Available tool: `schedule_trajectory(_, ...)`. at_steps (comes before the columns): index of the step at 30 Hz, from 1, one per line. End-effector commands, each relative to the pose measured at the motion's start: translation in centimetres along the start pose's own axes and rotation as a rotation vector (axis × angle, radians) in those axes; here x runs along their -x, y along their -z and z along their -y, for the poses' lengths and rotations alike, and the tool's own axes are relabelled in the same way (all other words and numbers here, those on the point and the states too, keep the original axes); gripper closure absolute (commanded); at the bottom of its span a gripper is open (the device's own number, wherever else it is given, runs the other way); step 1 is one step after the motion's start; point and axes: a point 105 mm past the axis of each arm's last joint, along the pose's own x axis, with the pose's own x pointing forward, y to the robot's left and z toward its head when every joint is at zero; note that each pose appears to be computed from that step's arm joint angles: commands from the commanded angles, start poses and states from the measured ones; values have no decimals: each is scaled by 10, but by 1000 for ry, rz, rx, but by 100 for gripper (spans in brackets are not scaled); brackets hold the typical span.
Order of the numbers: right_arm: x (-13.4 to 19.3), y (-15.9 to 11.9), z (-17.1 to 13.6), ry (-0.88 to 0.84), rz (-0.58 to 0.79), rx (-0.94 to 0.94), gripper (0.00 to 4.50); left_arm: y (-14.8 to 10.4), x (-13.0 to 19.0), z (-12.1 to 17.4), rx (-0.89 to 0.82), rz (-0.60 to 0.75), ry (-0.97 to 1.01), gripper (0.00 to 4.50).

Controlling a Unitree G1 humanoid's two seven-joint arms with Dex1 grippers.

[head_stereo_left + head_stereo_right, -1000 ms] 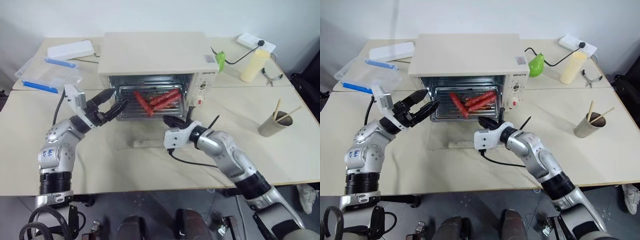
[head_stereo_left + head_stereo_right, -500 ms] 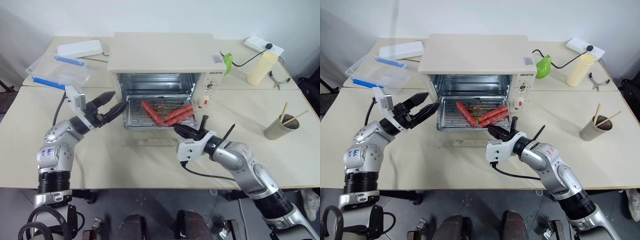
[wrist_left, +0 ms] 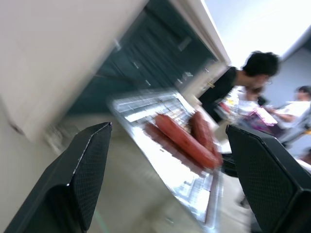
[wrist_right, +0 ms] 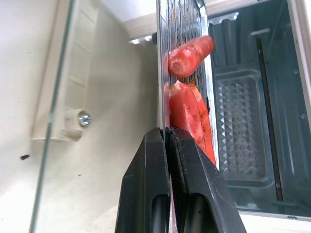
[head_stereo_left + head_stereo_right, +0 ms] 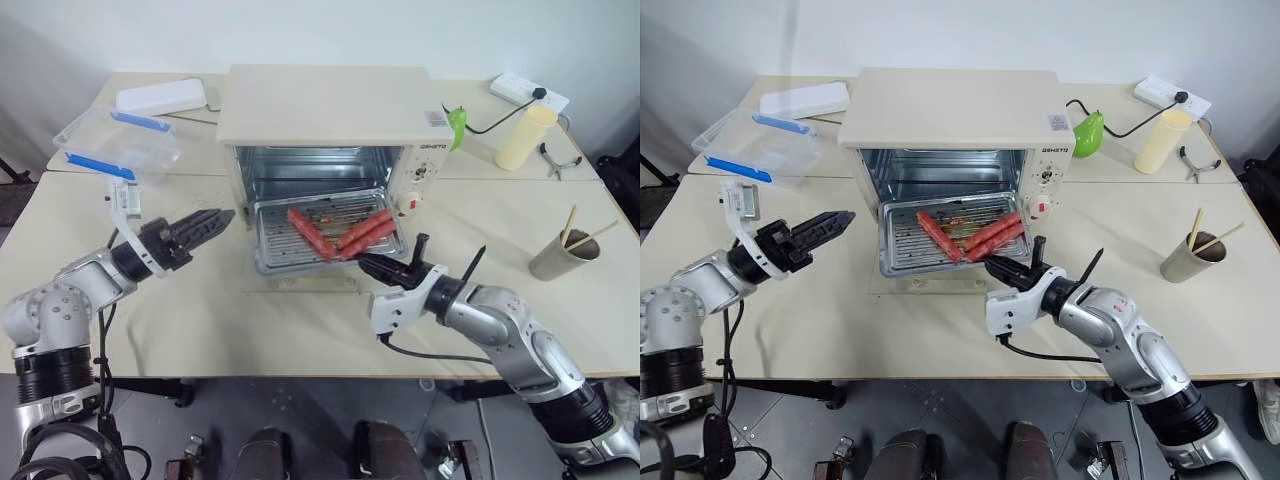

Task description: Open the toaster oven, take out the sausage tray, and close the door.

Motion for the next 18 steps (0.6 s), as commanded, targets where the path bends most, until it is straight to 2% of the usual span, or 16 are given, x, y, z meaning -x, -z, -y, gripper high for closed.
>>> schedule_trajectory(1,3,-14,19,53,66,33,449,6,-9,9,28,-68,5,49)
schedule_trajectory(6,0,-17,20,38,99,50,449,19,-17,20,136,-104,62,49)
schedule_trajectory(11,-3,-18,24,41,115,55,449,33,-20,18,212,-127,51,49)
schedule_trajectory(14,-4,-19,23,30,131,57,450,29,-22,20,266,-75,73,107)
schedule_trajectory(18,-4,-20,23,17,149,58,450,23,-21,17,311,-30,54,218)
